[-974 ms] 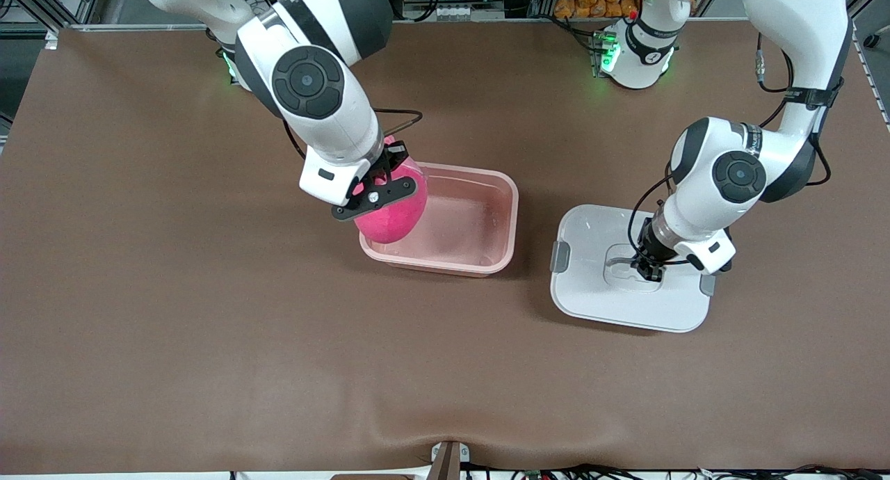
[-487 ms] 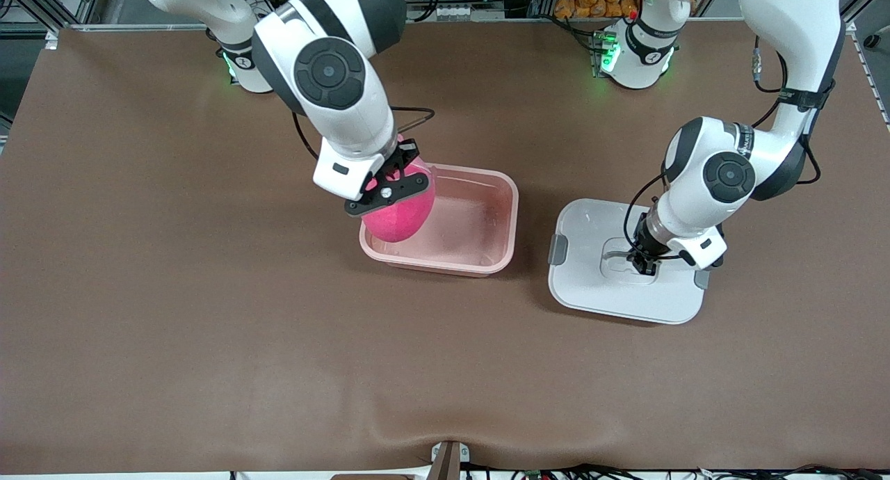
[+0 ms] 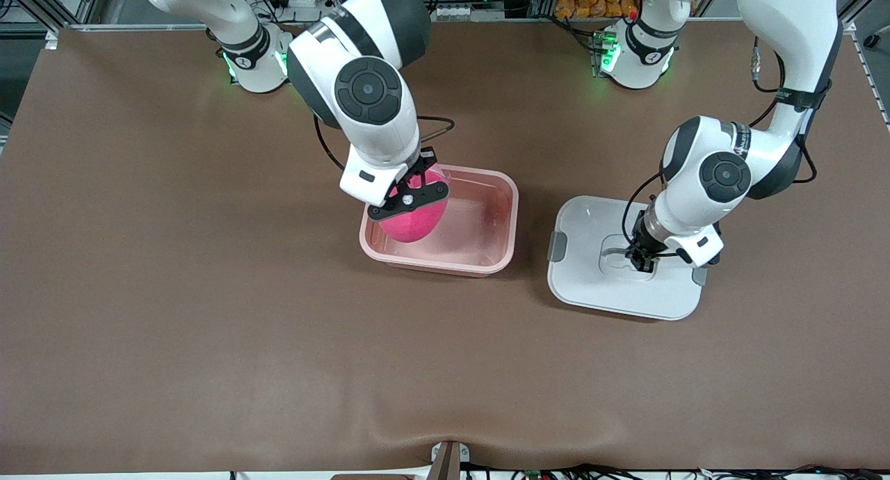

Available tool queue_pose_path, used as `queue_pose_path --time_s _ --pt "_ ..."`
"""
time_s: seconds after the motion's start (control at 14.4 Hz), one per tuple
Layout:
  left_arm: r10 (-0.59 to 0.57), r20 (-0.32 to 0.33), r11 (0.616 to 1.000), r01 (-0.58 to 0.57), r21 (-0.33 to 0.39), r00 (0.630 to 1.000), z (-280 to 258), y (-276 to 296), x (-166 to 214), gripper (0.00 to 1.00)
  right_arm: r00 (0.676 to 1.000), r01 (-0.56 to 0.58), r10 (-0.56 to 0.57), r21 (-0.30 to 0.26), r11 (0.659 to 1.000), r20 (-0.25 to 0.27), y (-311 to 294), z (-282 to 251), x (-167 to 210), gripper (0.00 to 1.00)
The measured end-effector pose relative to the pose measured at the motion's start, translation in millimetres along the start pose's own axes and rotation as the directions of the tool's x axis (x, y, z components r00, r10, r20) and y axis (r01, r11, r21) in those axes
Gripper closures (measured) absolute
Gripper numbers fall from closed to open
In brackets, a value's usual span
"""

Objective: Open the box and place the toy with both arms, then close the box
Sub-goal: 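Carry the pink plush over the open pink box with the right gripper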

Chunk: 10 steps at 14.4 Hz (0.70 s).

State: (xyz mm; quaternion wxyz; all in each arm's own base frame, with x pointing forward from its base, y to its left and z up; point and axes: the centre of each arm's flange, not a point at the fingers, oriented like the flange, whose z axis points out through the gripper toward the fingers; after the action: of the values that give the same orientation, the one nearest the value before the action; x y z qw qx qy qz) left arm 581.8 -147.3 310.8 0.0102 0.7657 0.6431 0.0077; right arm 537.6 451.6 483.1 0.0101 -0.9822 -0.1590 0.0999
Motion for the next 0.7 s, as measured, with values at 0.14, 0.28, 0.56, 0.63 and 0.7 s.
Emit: queue_pose_path --time_s 0.14,0.28,0.56,0.63,0.7 --pt "-0.012 -0.001 1.000 0.012 -0.007 1.000 -4.0 -0.1 1.0 0.93 1.000 -0.001 0.001 -0.001 1.000 0.000 -2.0 5.9 3.2 0.90" --pt "-0.018 -0.001 1.000 0.018 -0.015 1.000 -6.9 0.0 1.0 0.93 1.000 -0.007 0.007 0.003 1.000 -0.013 -4.9 10.0 7.0 0.90" --pt "-0.022 0.001 0.999 0.022 -0.023 1.000 -7.9 0.5 0.9 0.93 0.999 -0.026 0.026 0.005 1.000 -0.022 -8.9 17.1 11.6 0.90" --pt "-0.022 0.001 0.999 0.022 -0.023 1.000 -7.9 0.5 1.1 0.93 0.999 -0.031 0.031 0.004 1.000 -0.021 -10.9 18.9 11.6 0.90" --pt "-0.023 0.001 0.999 0.023 -0.023 1.000 -7.8 0.4 1.2 0.93 0.999 -0.034 0.034 0.001 0.999 -0.020 -12.6 21.4 12.1 0.90"
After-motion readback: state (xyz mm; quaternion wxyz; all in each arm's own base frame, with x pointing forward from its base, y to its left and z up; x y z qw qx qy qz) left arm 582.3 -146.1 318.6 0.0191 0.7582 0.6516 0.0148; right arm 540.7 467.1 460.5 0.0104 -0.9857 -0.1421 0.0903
